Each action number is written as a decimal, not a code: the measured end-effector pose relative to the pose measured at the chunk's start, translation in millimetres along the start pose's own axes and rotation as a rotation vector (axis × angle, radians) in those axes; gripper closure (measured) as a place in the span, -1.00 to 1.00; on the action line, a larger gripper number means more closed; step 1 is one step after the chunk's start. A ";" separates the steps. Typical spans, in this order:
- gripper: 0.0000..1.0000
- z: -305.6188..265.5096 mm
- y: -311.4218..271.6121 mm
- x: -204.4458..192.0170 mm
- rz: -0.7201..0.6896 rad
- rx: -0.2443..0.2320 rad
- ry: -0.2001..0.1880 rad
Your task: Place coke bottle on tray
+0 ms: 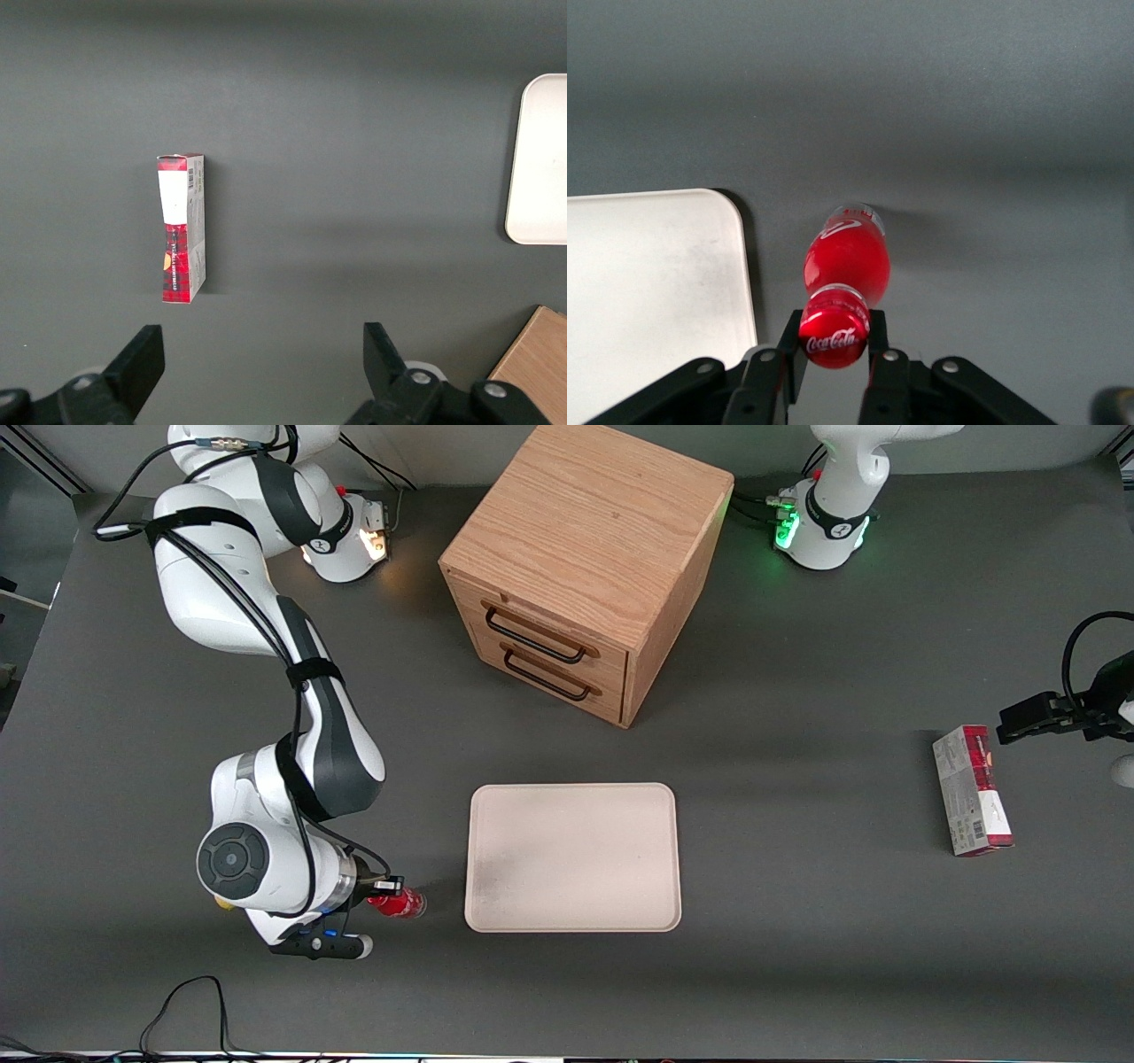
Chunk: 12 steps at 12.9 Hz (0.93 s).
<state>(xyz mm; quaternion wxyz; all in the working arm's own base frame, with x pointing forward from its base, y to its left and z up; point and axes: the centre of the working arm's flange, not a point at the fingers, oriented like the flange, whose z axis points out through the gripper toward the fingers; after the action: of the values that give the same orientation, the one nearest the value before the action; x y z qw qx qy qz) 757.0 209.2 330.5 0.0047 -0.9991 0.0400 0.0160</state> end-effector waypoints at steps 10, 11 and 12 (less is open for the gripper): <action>0.38 -194.9 59.0 -97.4 -0.065 -0.036 -0.149; 0.38 -199.9 66.4 -112.2 -0.070 -0.033 -0.132; 0.38 -204.0 73.7 -130.3 -0.072 -0.030 -0.112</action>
<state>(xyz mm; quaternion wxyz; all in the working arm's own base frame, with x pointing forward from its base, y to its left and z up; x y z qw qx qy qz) 627.8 144.0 538.0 -0.0077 -0.9973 0.0033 0.0724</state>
